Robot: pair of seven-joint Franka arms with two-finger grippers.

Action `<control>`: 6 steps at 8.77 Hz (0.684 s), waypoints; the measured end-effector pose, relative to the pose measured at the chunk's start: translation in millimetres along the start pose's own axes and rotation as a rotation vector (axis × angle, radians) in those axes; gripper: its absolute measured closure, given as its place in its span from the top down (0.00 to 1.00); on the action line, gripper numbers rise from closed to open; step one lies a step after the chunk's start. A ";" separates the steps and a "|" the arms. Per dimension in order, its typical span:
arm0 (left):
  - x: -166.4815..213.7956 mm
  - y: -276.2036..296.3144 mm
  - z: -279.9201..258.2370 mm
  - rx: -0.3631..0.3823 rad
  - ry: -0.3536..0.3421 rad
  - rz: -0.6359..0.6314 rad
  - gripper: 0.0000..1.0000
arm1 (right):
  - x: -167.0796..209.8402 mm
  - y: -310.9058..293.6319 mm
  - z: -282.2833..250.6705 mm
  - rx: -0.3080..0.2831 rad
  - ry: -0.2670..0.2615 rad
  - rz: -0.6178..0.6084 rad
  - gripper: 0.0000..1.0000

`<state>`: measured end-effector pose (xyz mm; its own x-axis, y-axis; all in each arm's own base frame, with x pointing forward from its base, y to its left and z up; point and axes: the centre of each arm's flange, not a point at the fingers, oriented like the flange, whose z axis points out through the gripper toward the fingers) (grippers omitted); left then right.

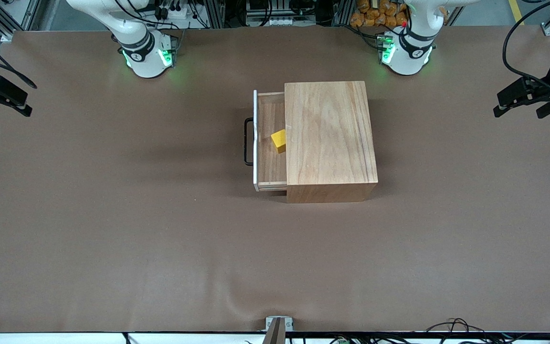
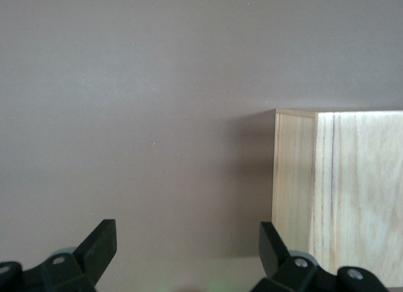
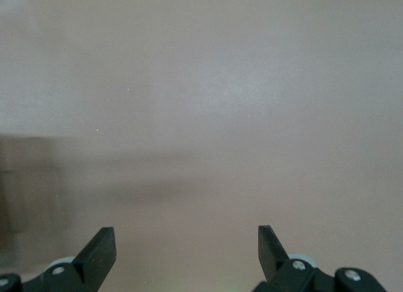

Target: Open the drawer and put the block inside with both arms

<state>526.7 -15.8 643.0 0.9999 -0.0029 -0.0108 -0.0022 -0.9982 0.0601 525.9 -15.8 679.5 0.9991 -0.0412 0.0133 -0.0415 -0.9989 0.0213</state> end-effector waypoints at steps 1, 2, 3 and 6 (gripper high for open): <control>-2.2 1.6 0.0 -0.001 -0.014 0.003 1.00 | -1.6 0.1 -0.4 0.000 -0.011 0.000 1.00; -4.7 0.3 -0.8 -0.001 -0.026 0.001 1.00 | -1.5 -0.4 0.5 0.004 -0.015 -0.001 1.00; -6.6 -2.8 -1.7 -0.001 -0.033 -0.005 1.00 | -1.0 -0.8 1.3 0.004 -0.017 -0.001 1.00; -8.8 -2.8 -0.6 0.083 -0.042 -0.066 1.00 | -0.8 -0.2 1.7 0.004 -0.018 0.000 1.00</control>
<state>518.0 -12.9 643.5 0.9966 0.0624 -0.0539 0.0611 -0.9978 -0.0249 525.1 -15.6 677.7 0.9991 -0.0414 -0.0048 -0.0413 -0.9990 0.0172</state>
